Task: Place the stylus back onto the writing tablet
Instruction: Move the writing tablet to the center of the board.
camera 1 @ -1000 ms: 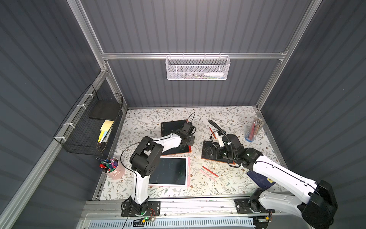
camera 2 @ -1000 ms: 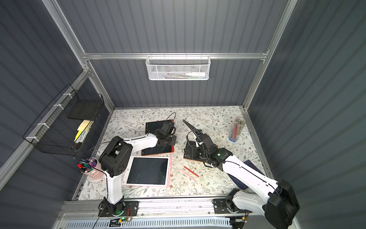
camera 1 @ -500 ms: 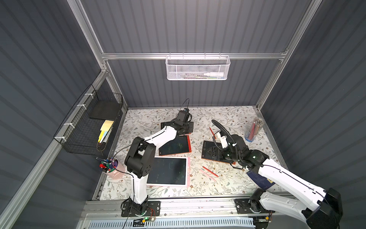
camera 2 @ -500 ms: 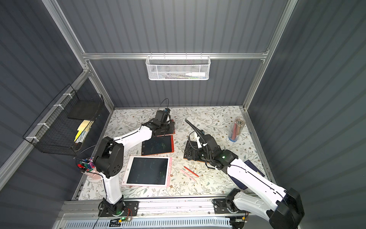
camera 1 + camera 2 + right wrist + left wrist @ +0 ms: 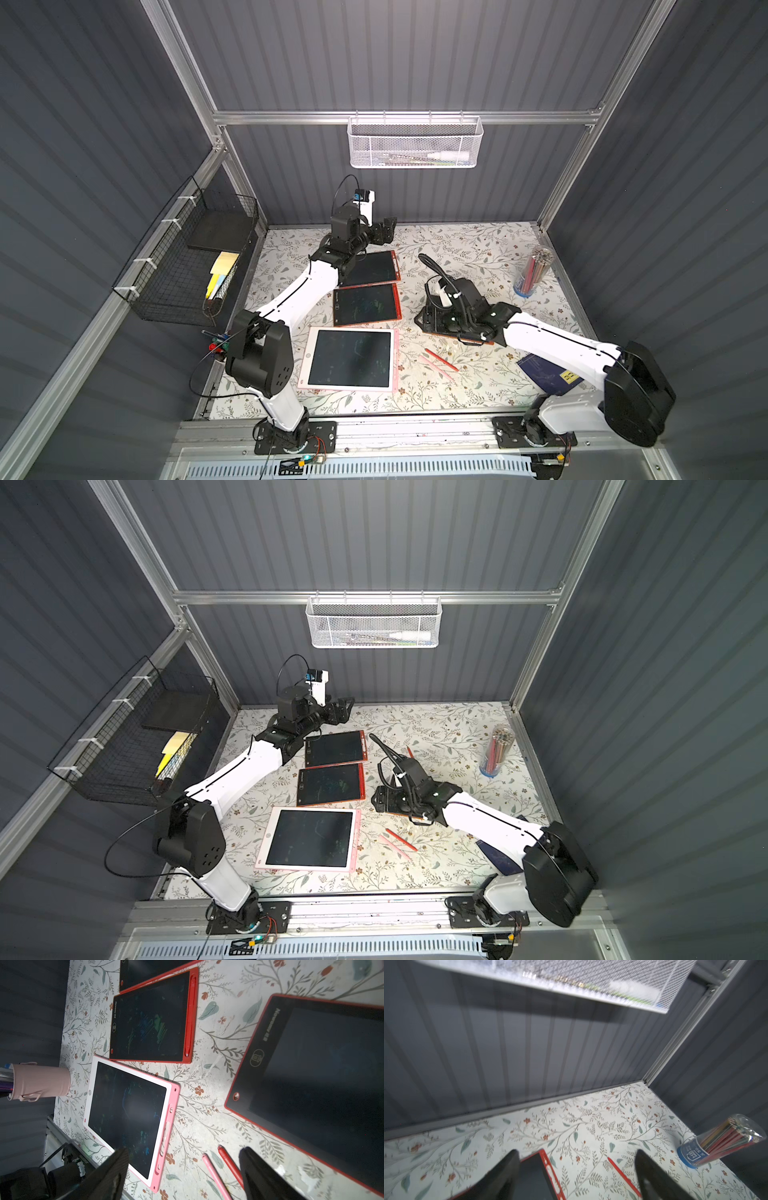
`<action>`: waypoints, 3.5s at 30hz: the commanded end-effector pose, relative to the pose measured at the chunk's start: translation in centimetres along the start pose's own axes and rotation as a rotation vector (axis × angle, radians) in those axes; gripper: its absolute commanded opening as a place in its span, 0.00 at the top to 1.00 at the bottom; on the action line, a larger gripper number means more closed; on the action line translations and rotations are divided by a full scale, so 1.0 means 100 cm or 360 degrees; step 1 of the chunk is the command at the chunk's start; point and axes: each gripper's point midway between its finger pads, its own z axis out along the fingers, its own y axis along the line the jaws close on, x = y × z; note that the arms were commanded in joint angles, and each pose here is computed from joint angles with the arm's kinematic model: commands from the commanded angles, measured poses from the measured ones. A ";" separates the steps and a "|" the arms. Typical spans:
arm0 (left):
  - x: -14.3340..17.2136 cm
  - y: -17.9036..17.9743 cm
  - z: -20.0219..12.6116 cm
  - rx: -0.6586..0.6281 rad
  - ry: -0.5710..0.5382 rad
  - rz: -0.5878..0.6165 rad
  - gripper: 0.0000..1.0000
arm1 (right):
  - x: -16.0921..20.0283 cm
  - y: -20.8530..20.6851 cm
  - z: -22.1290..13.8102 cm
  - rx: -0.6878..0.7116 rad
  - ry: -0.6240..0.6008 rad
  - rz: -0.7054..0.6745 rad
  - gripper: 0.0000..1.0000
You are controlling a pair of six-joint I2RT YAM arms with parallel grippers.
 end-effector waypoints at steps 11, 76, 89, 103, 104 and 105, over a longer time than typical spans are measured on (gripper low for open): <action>-0.074 -0.027 -0.067 0.0116 -0.0516 0.0194 0.01 | -0.022 0.012 0.065 -0.0016 0.0030 0.0261 0.15; -0.077 -0.040 -0.093 0.0180 -0.0543 0.0294 0.01 | -0.083 0.108 0.142 -0.0131 0.0077 -0.0169 0.18; -0.105 -0.069 -0.081 0.0406 -0.0558 0.0346 0.01 | -0.039 -0.029 0.000 0.0415 0.0074 -0.0040 0.16; -0.053 -0.071 -0.069 0.0533 -0.0390 0.0328 0.01 | 0.020 -0.150 -0.079 0.0774 -0.0037 0.0344 0.10; -0.054 -0.071 -0.070 0.0537 -0.0406 0.0318 0.01 | 0.024 -0.155 -0.082 0.0797 -0.0023 0.0397 0.09; -0.052 -0.071 -0.068 0.0539 -0.0402 0.0307 0.01 | 0.028 -0.159 -0.084 0.0816 -0.0017 0.0415 0.09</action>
